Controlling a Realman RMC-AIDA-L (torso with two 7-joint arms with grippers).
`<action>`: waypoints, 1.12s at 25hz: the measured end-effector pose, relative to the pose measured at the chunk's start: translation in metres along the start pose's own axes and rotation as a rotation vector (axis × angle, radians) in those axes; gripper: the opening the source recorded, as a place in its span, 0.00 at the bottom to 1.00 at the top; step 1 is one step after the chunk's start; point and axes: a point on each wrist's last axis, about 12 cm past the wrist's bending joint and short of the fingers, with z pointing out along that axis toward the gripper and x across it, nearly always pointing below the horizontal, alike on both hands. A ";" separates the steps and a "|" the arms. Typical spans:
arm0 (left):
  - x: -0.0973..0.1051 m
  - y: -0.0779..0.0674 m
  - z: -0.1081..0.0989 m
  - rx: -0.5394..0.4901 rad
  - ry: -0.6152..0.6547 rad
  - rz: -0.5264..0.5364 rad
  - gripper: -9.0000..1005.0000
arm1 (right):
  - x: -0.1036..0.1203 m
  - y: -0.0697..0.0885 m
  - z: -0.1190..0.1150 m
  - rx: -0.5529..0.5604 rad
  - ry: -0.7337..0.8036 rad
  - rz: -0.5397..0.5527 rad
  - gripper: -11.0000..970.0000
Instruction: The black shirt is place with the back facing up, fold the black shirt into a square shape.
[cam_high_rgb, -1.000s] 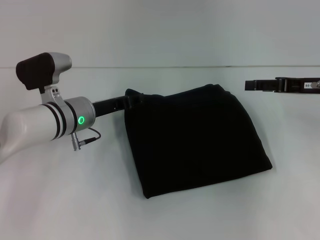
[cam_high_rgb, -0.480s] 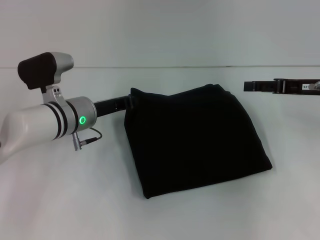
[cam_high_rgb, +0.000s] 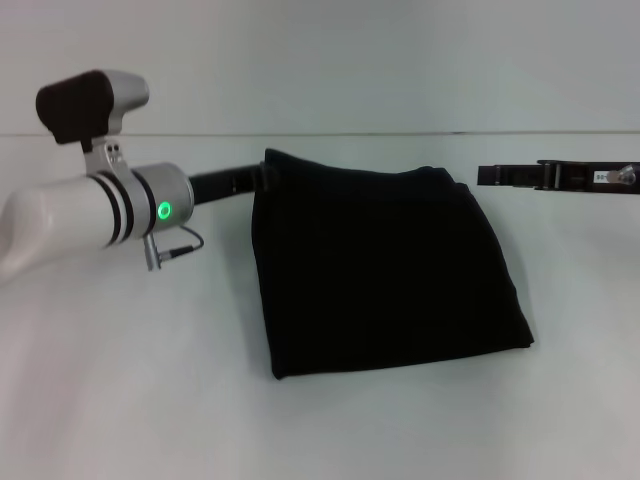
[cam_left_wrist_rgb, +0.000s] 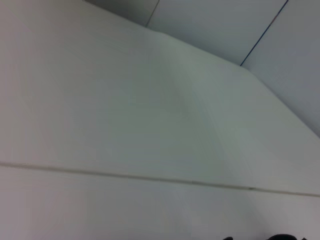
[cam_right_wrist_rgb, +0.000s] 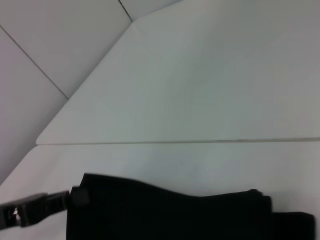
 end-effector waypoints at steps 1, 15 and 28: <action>-0.009 -0.002 0.001 0.005 -0.008 0.019 0.04 | 0.000 0.001 0.001 -0.003 0.000 0.001 0.82; -0.045 -0.014 0.007 0.014 -0.029 0.117 0.04 | -0.001 0.010 0.018 0.007 -0.016 0.006 0.82; -0.048 -0.014 0.007 0.008 -0.013 0.158 0.04 | 0.000 0.012 0.022 0.009 -0.022 0.003 0.82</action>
